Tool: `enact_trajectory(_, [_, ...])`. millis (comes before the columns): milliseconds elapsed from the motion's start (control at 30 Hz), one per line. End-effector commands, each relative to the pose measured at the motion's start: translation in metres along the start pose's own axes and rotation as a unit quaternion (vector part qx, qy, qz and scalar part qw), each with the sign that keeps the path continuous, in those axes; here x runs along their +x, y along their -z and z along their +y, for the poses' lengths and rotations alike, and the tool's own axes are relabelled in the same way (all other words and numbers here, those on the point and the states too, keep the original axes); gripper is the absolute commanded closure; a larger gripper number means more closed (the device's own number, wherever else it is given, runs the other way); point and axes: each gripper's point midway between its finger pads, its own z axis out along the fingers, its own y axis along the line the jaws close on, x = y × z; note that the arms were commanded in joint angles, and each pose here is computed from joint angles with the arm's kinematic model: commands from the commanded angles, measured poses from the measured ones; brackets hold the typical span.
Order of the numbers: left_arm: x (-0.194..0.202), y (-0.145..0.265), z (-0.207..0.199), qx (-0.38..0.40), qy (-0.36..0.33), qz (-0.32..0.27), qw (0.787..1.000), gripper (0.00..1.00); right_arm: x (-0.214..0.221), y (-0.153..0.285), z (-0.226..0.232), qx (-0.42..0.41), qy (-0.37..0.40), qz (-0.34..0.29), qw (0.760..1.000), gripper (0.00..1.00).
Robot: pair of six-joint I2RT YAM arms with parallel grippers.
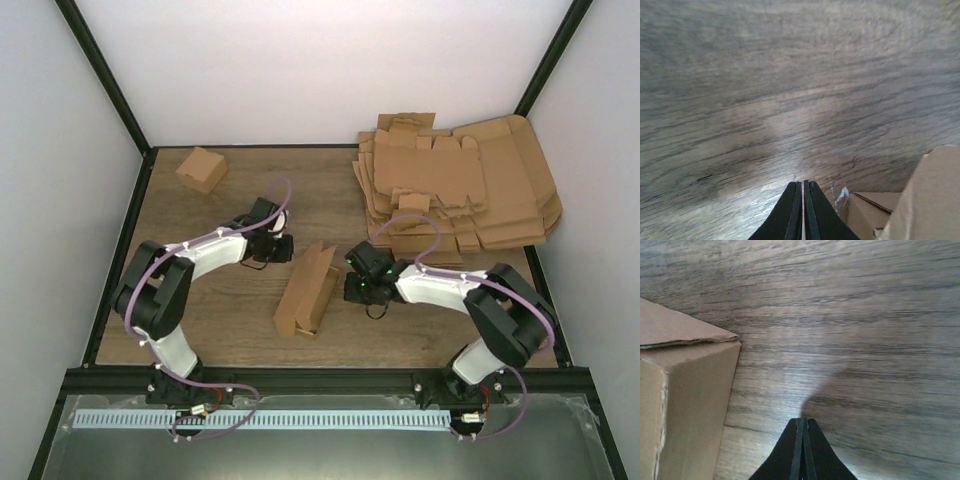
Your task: Fold the paper box
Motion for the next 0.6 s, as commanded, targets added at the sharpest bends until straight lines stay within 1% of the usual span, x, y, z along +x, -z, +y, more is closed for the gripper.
enact_trajectory(0, [0.008,-0.015,0.007,-0.037,-0.033,0.021,0.999,0.96,-0.005,-0.008,0.010,0.022,-0.036,-0.004,0.999,0.99])
enact_trajectory(67, [0.010,-0.020,0.002,-0.028,-0.038,0.029,0.998,0.96,-0.009,-0.010,0.016,0.013,-0.039,-0.008,0.999,0.99])
enact_trajectory(200, [0.010,-0.029,-0.002,-0.026,-0.048,0.039,0.998,0.96,-0.019,-0.012,0.019,0.022,-0.035,-0.021,0.999,0.99])
enact_trajectory(367, [0.011,-0.035,0.000,-0.052,-0.064,0.047,0.996,0.96,-0.024,-0.018,0.017,0.041,-0.028,-0.022,0.999,0.99])
enact_trajectory(467, [0.013,-0.038,-0.006,-0.067,-0.081,0.051,0.993,0.96,-0.023,-0.023,0.021,0.035,-0.025,-0.016,0.999,0.99])
enact_trajectory(567, [0.017,-0.042,-0.016,-0.061,-0.089,0.057,0.992,0.96,-0.025,-0.026,0.028,0.023,-0.017,-0.014,0.999,0.99])
